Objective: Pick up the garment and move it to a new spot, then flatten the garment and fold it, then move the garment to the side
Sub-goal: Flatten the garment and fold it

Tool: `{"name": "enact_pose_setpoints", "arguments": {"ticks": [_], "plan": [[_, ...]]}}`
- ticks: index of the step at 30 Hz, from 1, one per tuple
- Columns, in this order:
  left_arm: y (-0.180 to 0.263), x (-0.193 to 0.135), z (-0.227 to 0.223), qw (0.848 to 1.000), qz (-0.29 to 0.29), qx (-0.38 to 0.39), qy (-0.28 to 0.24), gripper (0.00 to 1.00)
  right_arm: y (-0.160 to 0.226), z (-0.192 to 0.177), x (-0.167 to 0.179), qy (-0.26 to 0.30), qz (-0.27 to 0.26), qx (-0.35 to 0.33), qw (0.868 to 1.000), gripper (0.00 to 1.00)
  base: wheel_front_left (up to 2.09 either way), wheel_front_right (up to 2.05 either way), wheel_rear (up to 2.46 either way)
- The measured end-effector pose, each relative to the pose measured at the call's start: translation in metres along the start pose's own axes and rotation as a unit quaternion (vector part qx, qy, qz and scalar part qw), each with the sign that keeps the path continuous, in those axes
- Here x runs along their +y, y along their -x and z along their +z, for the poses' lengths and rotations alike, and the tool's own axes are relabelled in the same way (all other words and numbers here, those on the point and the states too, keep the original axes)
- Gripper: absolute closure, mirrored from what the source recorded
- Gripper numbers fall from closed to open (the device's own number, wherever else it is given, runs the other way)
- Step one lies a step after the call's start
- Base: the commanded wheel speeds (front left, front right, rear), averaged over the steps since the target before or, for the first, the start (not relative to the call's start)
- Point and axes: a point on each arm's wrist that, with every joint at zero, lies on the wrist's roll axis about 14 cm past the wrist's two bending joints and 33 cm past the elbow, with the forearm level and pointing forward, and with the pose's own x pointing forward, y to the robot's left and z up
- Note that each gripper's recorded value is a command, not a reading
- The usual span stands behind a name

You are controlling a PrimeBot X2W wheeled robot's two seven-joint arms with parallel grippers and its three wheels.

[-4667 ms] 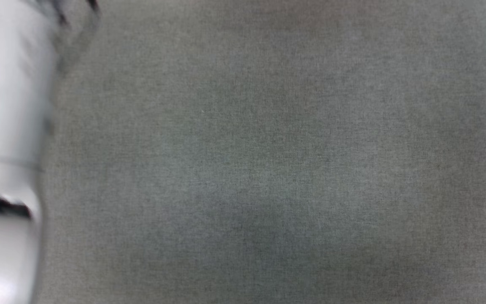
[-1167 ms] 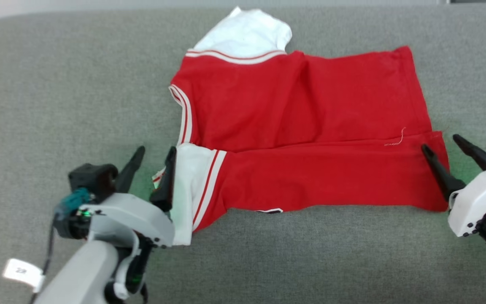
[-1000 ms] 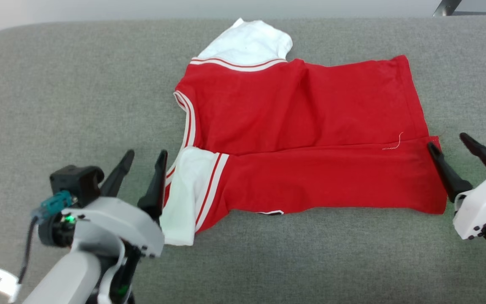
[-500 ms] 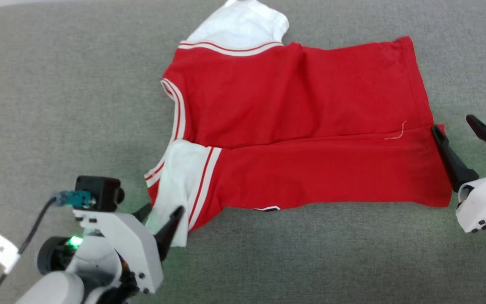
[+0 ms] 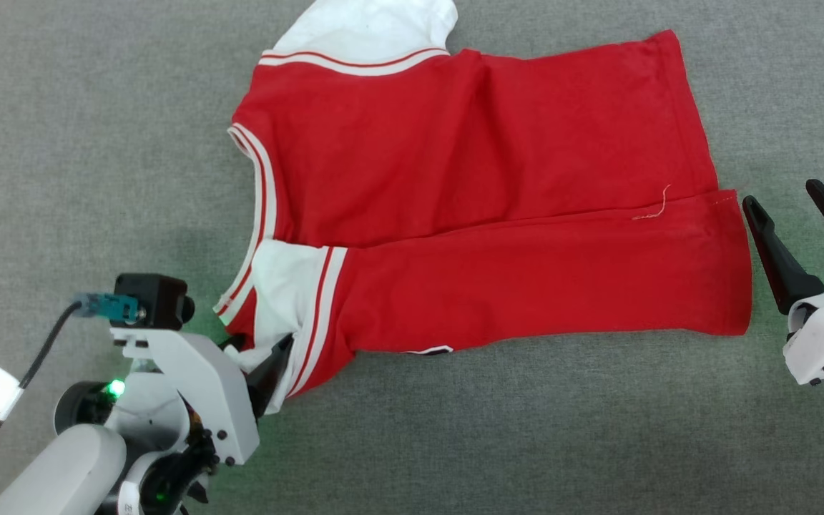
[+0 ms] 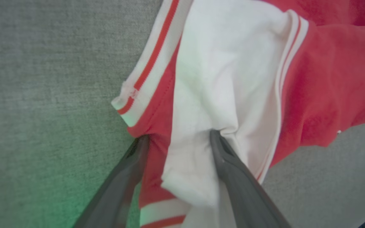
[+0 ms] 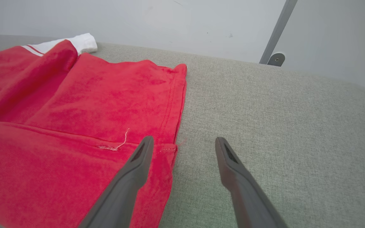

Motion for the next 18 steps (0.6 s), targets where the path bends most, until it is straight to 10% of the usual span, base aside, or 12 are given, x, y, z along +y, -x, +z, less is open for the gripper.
{"name": "enact_pose_setpoints", "arguments": {"ticks": [4, 5, 6, 18], "plan": [[-0.002, -0.001, -0.002, 1.000, -0.007, 0.005, 0.001, 0.09, 0.003, 0.001, 0.001, 0.000, -0.001, 0.000, 1.000, 0.00, 0.00, 0.00, 0.00], [-0.001, -0.001, -0.002, 1.000, -0.007, 0.006, 0.001, 0.67, 0.004, 0.001, 0.002, 0.000, 0.001, 0.004, 1.000, 0.00, 0.00, 0.00, 0.00], [-0.001, -0.002, -0.002, 1.000, -0.007, 0.006, 0.002, 1.00, 0.005, 0.000, 0.003, 0.001, 0.002, 0.008, 1.000, 0.00, 0.00, 0.00, 0.00], [0.001, -0.005, -0.004, 1.000, -0.015, -0.003, 0.008, 1.00, 0.022, -0.040, 0.017, 0.030, 0.037, 0.178, 0.983, 0.00, 0.00, 0.00, 0.00]]}}
